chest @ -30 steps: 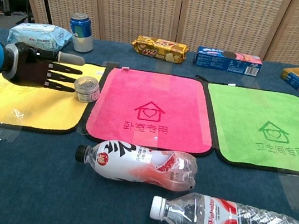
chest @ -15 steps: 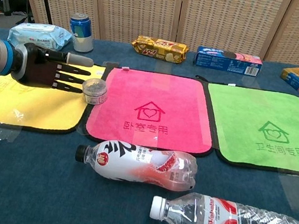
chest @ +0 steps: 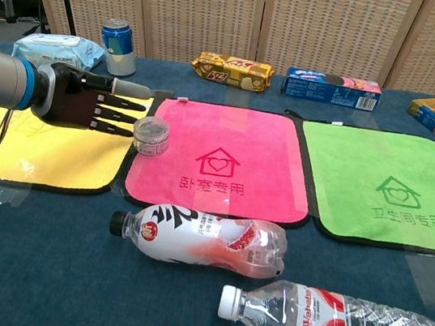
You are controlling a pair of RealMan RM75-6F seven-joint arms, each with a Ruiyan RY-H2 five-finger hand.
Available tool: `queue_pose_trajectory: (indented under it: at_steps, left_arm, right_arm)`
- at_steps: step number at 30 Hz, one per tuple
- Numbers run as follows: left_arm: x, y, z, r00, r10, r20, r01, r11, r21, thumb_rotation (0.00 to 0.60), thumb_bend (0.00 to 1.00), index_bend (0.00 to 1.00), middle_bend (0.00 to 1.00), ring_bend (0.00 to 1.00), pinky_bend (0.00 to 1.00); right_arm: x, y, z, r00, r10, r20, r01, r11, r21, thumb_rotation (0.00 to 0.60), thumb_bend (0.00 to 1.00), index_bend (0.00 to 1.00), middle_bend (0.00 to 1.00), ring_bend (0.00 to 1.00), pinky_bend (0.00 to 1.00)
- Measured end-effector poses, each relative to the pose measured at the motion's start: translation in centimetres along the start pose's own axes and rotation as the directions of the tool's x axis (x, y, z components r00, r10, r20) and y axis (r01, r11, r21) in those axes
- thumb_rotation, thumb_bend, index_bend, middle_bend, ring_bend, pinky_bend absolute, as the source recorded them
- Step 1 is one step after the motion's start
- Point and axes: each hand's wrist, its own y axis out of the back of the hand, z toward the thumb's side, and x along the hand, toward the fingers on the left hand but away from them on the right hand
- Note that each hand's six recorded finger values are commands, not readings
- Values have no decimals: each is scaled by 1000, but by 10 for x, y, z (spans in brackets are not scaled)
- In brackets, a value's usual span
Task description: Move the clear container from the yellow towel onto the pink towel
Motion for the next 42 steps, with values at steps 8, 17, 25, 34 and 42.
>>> queue_pose_trajectory:
  at_steps: [8,17,25,34,42]
  left_arm:
    - [4,-8,-2,1000,-14,-11,15,1000,8,600,175,0,0,0,0]
    - [10,-19,-4,999,-29,-21,30,999,20,600,174,0,0,0,0]
    - [16,-33,-5,999,-48,-21,49,998,32,600,174,0,0,0,0]
    - [21,-53,-1,996,-85,-15,85,994,62,600,173,0,0,0,0]
    - [24,-65,-2,994,-107,-19,108,991,72,600,174,0,0,0,0]
  right_arm:
    - [0,1,0,1000,-1,0,1,1000,-3,600,106,31,0,0,0]
    - [0,1,-1,1000,-2,2,2,1000,-9,600,105,31,0,0,0]
    - [2,1,-4,1000,2,9,-2,1000,-5,600,107,31,0,0,0]
    - [7,1,-10,1000,3,30,-3,1000,3,600,110,31,0,0,0]
    - [11,1,-12,999,3,41,-3,1000,7,600,105,31,0,0,0]
